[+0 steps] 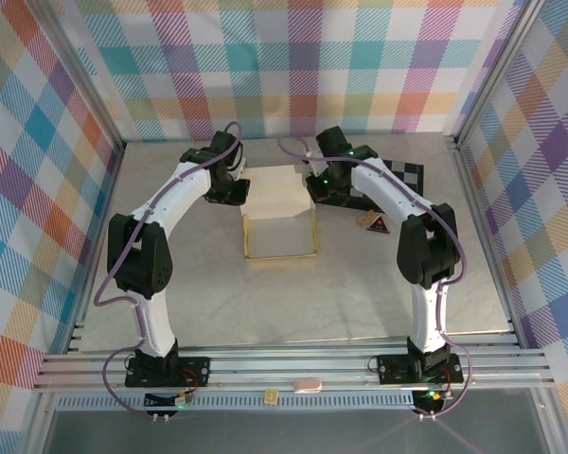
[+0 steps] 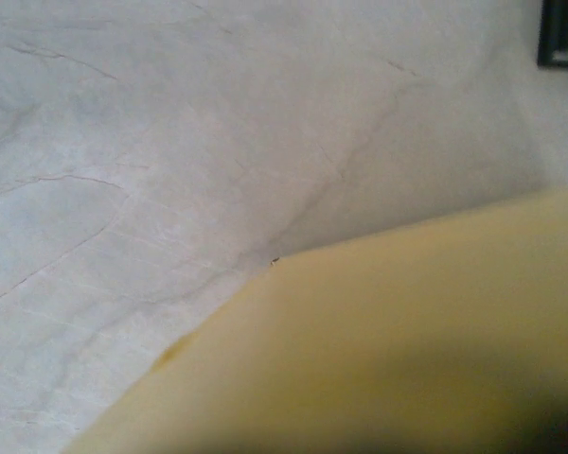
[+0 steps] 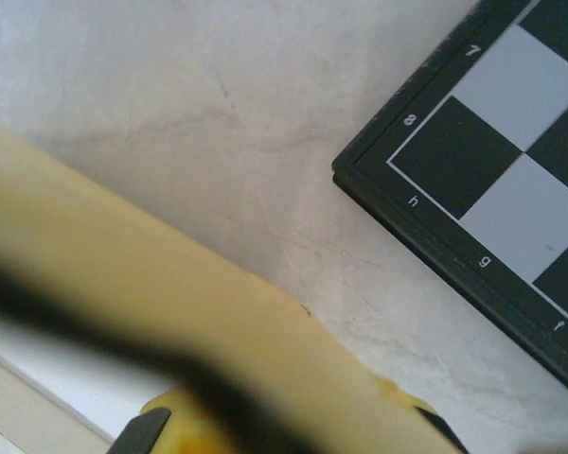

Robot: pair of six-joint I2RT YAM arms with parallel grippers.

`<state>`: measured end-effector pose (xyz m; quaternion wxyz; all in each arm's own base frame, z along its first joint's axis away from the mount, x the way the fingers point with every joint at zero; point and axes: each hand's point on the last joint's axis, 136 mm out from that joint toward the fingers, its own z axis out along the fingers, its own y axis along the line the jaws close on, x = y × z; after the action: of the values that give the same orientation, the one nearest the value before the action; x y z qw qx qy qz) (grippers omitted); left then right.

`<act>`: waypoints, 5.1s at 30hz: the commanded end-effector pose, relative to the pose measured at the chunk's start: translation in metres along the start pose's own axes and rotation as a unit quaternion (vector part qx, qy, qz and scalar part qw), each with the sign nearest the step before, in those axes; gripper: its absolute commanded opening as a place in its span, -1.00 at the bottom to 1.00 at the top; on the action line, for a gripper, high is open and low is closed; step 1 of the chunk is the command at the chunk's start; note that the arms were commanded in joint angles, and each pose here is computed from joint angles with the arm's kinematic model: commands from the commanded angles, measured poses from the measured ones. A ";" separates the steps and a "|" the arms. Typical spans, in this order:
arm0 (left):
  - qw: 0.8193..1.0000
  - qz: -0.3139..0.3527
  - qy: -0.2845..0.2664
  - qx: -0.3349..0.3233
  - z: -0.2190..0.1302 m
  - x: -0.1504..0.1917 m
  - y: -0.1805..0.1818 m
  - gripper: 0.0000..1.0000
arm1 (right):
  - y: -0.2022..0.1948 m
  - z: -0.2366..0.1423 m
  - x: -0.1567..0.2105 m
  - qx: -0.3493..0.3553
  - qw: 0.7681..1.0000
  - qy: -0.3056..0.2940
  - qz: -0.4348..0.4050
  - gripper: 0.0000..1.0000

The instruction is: Fold the paper box

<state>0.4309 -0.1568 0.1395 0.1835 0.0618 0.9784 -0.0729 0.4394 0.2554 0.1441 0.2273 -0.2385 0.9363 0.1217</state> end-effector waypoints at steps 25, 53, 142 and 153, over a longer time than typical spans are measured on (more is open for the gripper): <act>0.971 -0.109 -0.204 0.066 0.006 -0.032 -0.009 -1.00 | 0.049 0.037 -0.055 -0.026 0.964 -0.250 0.089 -1.00; 0.987 -0.041 -0.152 -0.007 0.051 0.051 -0.005 -1.00 | 0.047 0.023 -0.009 0.027 0.977 -0.147 0.150 -0.53; 0.919 -0.343 -0.130 0.144 -0.071 0.080 -0.026 0.00 | 0.061 0.021 0.075 -0.055 0.646 -0.036 0.760 -0.90; 0.899 -0.393 -0.032 0.188 -0.004 0.045 -0.024 -0.03 | 0.061 0.026 0.089 -0.040 0.657 -0.022 0.752 -0.88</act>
<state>0.3773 -0.1622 0.1224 0.1800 -0.3023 0.8910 -0.2869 0.3771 0.2890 0.1149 0.1012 0.5442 0.7563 0.3488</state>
